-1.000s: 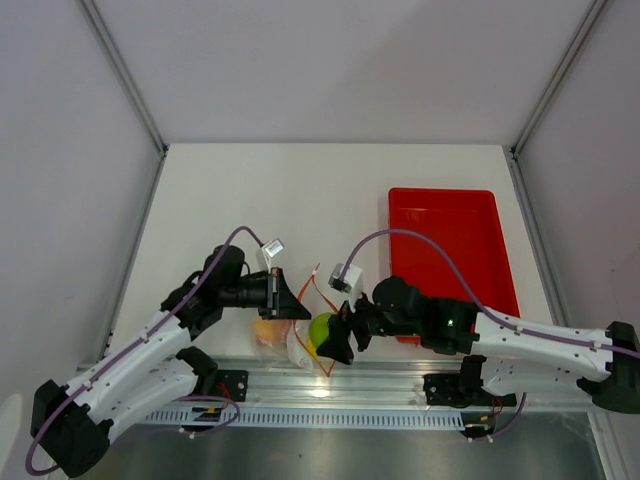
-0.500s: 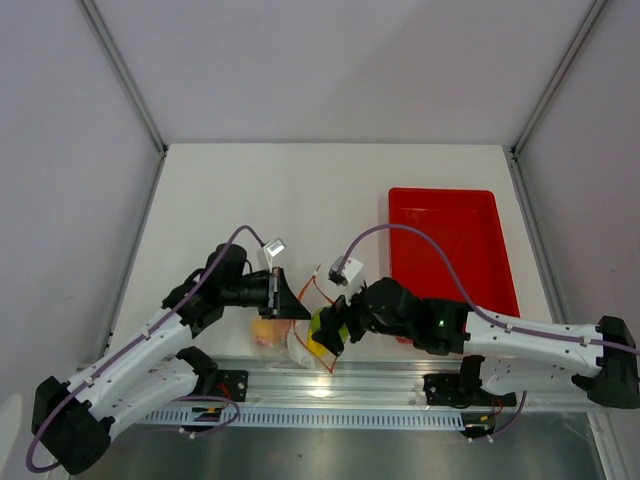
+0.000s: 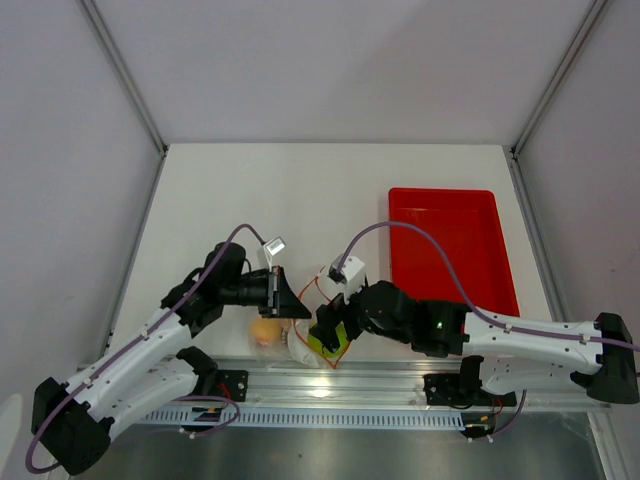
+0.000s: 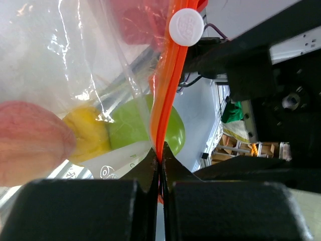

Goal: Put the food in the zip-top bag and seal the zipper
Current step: Place the fake fruit in the zipper food storage bag, then zip the zipper food storage bag at the center of the board.

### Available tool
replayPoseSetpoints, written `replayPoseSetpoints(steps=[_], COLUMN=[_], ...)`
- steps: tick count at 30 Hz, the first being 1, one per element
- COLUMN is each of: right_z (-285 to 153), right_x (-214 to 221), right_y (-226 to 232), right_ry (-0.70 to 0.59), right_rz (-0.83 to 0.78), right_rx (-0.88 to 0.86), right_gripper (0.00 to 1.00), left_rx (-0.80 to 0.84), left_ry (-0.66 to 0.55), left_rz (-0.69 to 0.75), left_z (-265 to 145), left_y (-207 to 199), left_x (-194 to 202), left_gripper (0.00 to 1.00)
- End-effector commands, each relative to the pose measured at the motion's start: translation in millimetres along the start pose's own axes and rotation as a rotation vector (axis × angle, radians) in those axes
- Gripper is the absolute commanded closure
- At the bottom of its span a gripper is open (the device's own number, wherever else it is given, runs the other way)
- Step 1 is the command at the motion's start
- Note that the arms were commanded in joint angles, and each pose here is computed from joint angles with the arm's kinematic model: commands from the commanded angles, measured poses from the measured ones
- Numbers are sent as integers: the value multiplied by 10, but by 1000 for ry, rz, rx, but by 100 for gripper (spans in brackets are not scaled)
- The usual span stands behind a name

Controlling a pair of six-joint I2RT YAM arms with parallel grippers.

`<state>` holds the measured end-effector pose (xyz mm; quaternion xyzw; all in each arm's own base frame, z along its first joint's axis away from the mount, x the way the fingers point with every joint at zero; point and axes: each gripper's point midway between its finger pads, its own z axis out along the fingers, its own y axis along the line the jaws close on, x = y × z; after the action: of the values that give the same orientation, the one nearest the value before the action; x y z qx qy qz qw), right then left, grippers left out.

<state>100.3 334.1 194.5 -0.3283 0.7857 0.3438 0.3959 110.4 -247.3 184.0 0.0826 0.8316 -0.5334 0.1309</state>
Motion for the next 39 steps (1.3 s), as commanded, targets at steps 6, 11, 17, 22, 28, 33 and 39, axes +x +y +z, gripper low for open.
replayPoseSetpoints(steps=[6, 11, 17, 22, 28, 33, 39], right_z=[-342, -433, -549, -700, -863, -911, -844], right_x=[-692, -700, -687, -663, -588, -573, -610], right_y=[-337, -510, -504, -500, -547, -231, -23], right_ry=[-253, -258, -275, -273, -271, -273, -259], right_rz=[182, 220, 203, 128, 1, -189, -298], right_rx=[241, 348, 309, 261, 203, -74, -266], right_gripper=[1, 1, 1, 1, 0, 5, 29], left_rx=[40, 65, 180, 195, 236, 252, 272], left_ry=[-13, -8, -18, -25, 16, 31, 53], left_rz=[125, 136, 153, 161, 141, 142, 143], left_z=[-210, -310, -500, -602, -607, -635, -708], left_y=[-306, -439, -864, -970, -1006, -1037, -1115], left_x=[-8, 37, 39, 89, 201, 258, 321], left_gripper=[99, 100, 100, 99, 99, 99, 100])
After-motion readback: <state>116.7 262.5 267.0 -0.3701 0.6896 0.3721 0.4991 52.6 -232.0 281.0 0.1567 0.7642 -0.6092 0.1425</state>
